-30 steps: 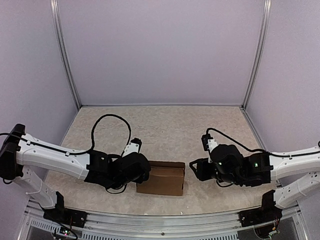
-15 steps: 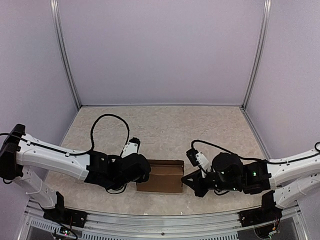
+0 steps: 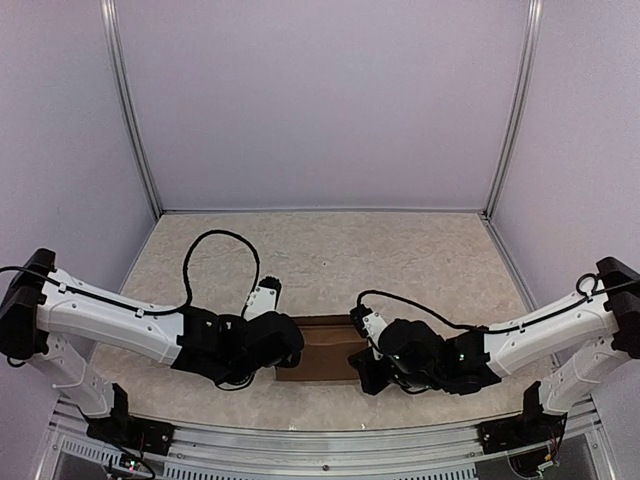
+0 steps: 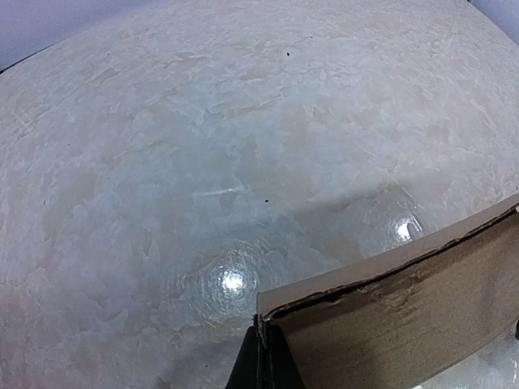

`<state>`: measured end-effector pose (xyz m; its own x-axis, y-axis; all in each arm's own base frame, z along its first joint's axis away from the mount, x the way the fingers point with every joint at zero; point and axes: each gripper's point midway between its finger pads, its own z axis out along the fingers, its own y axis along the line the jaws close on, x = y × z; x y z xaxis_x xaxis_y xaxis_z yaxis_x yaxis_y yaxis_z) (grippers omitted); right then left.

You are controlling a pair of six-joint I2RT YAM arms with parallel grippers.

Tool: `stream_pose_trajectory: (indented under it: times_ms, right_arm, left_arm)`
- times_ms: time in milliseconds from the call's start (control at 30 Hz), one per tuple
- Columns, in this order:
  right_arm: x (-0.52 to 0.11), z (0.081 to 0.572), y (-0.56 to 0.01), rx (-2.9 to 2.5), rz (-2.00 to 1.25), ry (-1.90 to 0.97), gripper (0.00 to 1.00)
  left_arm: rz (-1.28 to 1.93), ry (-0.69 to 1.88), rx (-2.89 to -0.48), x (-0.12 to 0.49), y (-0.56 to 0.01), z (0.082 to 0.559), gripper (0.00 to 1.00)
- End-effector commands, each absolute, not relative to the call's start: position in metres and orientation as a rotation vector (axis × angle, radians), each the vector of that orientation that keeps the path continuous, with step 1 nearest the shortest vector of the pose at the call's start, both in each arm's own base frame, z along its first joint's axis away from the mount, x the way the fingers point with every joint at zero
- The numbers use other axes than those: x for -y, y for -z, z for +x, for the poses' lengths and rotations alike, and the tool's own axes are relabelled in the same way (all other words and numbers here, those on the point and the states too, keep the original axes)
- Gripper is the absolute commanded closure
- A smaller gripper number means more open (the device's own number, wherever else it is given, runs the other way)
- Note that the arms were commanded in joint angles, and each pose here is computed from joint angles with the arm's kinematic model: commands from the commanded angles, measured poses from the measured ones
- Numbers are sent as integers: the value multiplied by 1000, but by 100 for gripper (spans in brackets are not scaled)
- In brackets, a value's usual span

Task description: Fold the paper box

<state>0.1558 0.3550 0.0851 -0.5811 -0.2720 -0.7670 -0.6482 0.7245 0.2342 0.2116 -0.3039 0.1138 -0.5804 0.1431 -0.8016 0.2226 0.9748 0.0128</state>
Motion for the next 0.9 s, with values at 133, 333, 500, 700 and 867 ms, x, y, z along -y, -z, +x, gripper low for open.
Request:
stream_pose_trajectory:
  times_ms: [133, 333, 500, 700, 867]
  right_arm:
    - [-345, 190, -98, -2128, -395, -579, 100]
    - [-338, 201, -95, -2086, -295, -565, 100]
    - [-338, 205, -88, -2065, -253, -579, 100]
    - [-336, 216, -81, -2023, -180, -564, 100]
    - [-336, 228, -79, -1975, -138, -560, 100]
  left_arm:
    - [285, 38, -2097, 297, -108, 211, 100]
    - [270, 66, -2017, 298, -115, 213, 100]
    - [283, 74, -1976, 305, -120, 214, 100]
    - [301, 76, -1933, 314, -122, 216, 100]
    - [321, 71, -1903, 319, -124, 218, 100]
